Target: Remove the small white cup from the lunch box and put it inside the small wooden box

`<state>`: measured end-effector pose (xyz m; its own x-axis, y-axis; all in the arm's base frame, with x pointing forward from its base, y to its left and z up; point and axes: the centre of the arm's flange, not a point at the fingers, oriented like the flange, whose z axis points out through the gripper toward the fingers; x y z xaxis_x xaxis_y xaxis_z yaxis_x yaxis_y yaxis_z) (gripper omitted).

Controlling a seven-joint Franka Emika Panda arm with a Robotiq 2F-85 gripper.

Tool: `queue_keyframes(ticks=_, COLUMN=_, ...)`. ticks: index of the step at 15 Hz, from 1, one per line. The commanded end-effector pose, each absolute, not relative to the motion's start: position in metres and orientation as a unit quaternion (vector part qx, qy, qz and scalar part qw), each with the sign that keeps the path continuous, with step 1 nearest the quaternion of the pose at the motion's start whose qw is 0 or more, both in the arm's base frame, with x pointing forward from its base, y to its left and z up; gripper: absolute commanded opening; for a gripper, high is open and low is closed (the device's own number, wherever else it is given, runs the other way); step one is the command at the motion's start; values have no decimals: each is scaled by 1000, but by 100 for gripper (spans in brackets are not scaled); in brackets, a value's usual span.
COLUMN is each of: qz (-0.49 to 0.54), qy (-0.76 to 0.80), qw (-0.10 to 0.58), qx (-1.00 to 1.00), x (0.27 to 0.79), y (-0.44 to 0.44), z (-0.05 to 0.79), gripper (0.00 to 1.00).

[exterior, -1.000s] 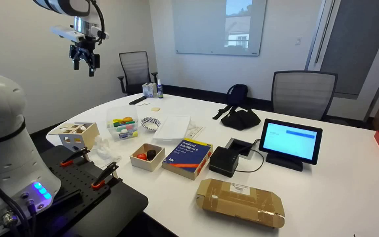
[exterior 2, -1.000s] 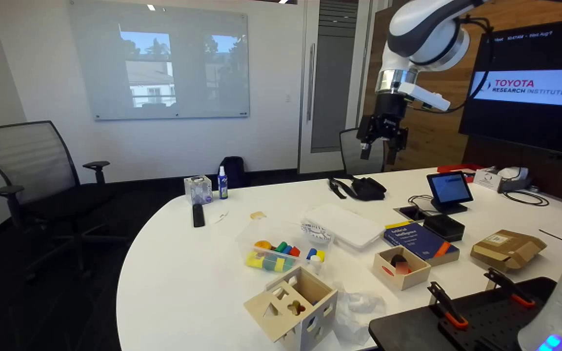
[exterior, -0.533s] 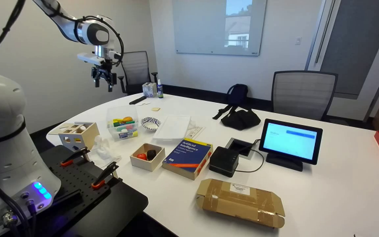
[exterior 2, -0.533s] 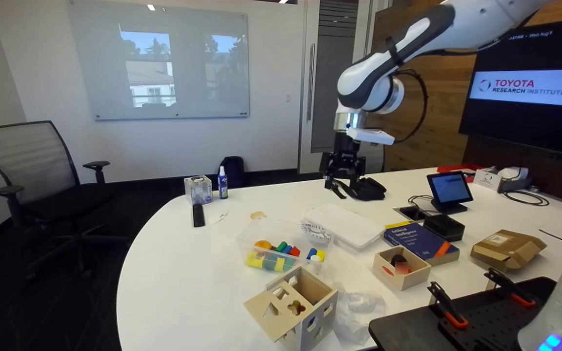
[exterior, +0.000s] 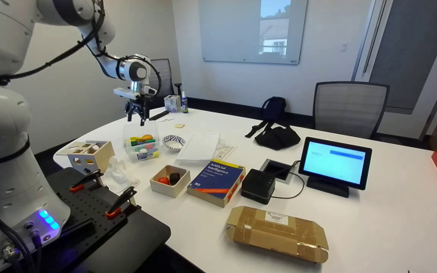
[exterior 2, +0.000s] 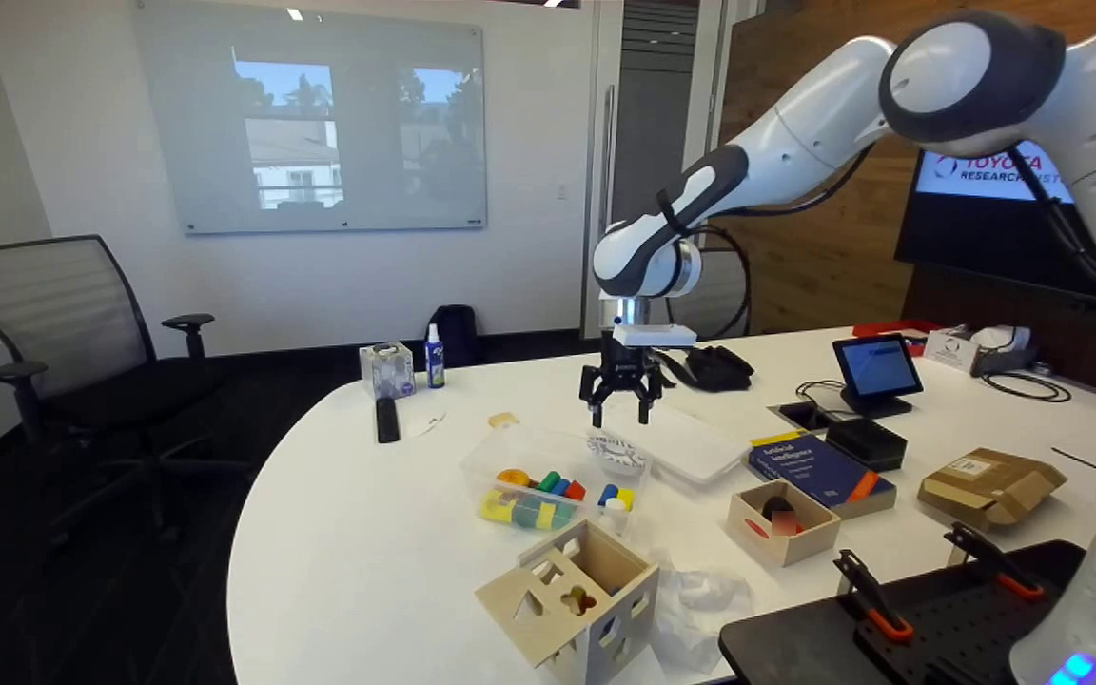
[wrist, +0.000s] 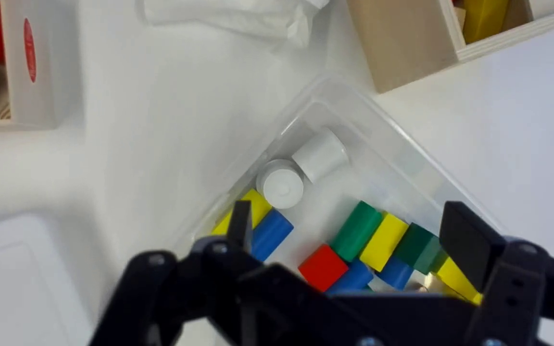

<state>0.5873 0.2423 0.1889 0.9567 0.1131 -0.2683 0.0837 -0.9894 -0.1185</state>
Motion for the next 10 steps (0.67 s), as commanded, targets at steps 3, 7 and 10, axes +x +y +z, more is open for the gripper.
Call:
queue_keyframes(ticks=3, qz=190, qy=-23, qw=38, qx=-981, x=619, y=250, z=137, gripper=100)
queue_keyframes(ticks=7, qz=206, qy=-24, qw=38, qx=-977, x=625, y=251, z=109, gripper=100)
queue_keyframes(ticks=10, qz=230, qy=-29, qw=36, qx=-972, x=626, y=258, z=91, gripper=100)
